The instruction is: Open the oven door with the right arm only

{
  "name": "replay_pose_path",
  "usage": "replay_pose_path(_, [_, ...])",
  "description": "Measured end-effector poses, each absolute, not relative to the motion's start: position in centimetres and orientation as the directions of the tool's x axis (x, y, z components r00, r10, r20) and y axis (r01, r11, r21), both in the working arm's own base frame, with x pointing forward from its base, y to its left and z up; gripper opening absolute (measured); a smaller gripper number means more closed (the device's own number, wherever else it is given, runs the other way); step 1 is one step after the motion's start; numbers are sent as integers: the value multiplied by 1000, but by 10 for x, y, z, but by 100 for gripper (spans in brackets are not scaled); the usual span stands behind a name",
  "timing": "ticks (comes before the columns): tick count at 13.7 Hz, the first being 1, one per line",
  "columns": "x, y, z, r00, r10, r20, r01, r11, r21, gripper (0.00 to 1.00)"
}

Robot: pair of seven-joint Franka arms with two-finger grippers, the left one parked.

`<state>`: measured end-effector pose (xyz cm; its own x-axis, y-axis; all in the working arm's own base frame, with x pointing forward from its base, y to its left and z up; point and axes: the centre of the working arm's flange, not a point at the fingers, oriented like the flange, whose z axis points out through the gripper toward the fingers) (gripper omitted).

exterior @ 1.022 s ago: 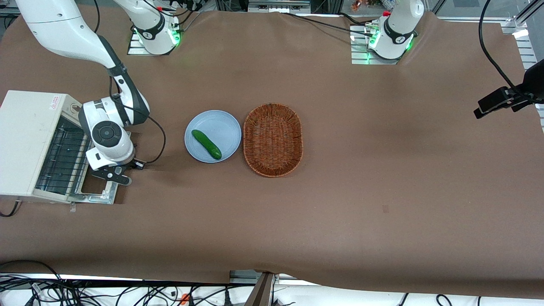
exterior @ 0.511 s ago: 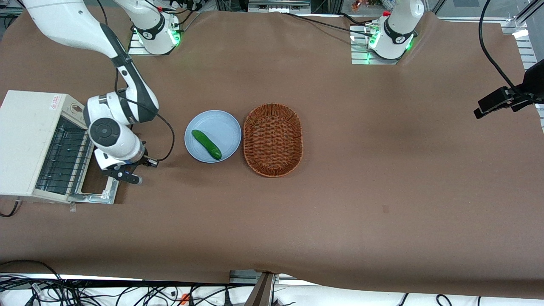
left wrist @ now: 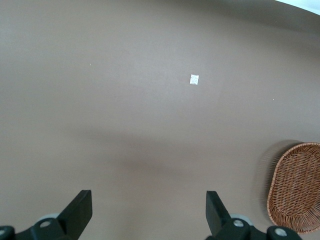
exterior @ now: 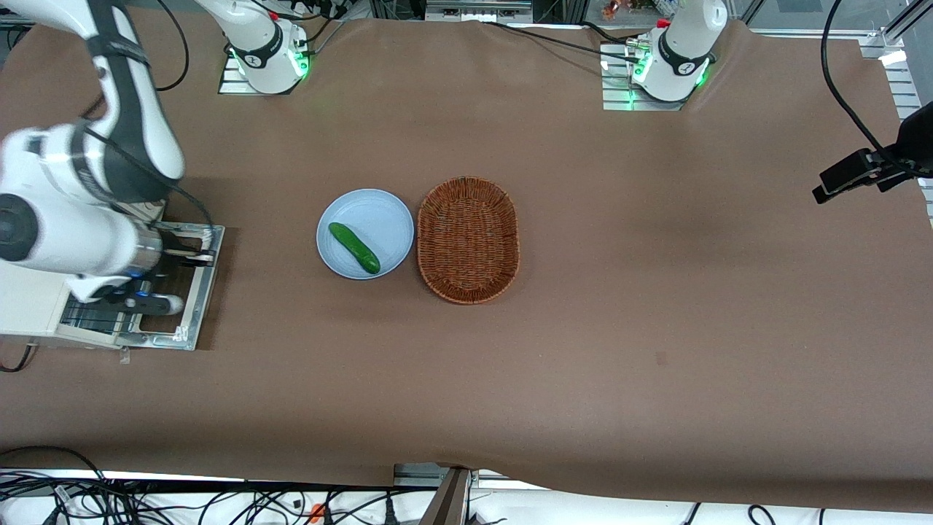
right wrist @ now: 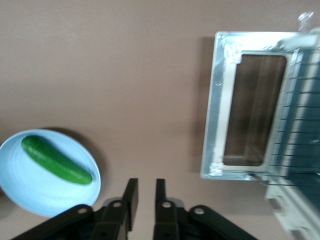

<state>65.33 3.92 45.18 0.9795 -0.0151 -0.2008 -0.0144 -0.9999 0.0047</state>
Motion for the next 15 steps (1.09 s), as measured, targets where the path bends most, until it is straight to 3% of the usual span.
replay_pose_path(7, [627, -10, 554, 987, 37, -158, 36, -999, -9, 100])
replay_pose_path(10, [584, -10, 574, 996, 26, -86, 27, -999, 20, 100])
replay_pose_path(15, [561, -32, 564, 995, 15, -98, 18, -1000, 25, 100])
